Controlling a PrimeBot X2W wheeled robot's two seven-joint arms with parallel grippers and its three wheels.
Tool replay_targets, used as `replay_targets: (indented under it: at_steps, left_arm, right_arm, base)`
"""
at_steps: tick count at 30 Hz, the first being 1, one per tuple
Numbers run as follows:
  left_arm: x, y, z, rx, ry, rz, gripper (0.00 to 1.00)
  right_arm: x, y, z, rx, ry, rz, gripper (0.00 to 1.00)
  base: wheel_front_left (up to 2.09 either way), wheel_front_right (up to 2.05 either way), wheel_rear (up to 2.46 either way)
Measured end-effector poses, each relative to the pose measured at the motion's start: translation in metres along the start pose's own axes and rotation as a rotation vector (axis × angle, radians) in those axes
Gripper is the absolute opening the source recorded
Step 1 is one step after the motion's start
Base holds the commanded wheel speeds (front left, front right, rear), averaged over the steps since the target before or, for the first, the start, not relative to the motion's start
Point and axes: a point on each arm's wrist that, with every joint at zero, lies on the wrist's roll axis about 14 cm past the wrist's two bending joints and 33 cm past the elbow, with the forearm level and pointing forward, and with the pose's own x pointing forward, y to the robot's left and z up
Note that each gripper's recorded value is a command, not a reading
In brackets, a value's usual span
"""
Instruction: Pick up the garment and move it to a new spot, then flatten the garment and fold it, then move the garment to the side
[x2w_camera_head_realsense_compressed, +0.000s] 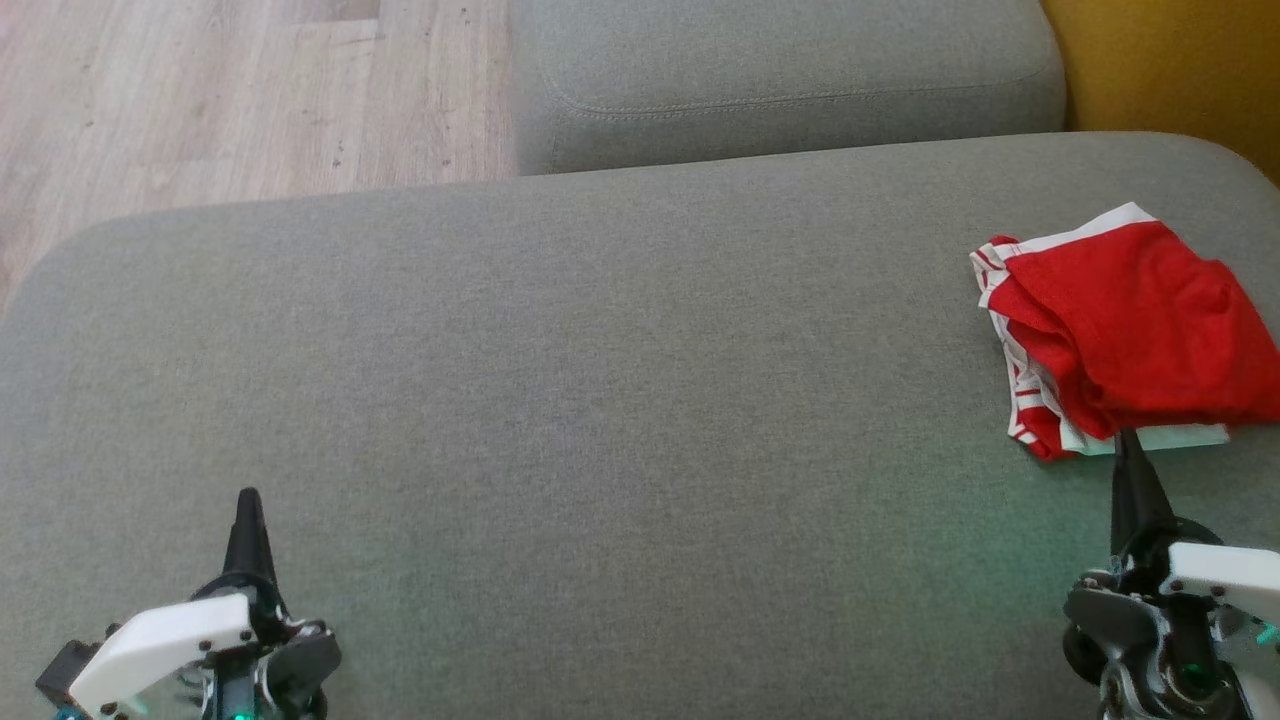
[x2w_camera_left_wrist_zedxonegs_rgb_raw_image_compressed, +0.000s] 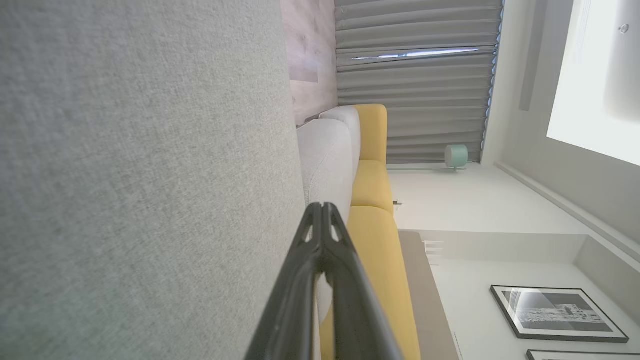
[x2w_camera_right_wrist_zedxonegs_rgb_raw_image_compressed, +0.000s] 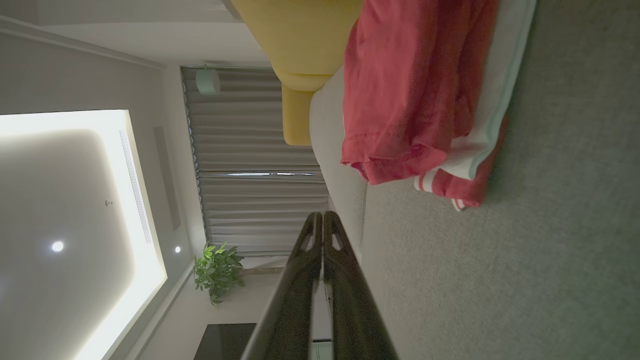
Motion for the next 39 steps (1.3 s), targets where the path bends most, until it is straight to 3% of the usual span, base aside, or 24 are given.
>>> replay_targets:
  at_steps: [4,39]
  left_arm:
    - [0.0002,-0.0007,0.0002,-0.029,0.002,-0.004,0.00]
    - [0.0002,-0.0007,0.0006,-0.029,0.001,-0.004,0.00]
  right_arm:
    - [0.0001,0.0026,0.0016,0.042,-0.002,0.011,0.00]
    - [0.0001,0.0032,0.0017,0.041,-0.002,0.012,0.00]
  base:
    - [0.00,0.00,0.00]
    - [0.00,0.00,0.00]
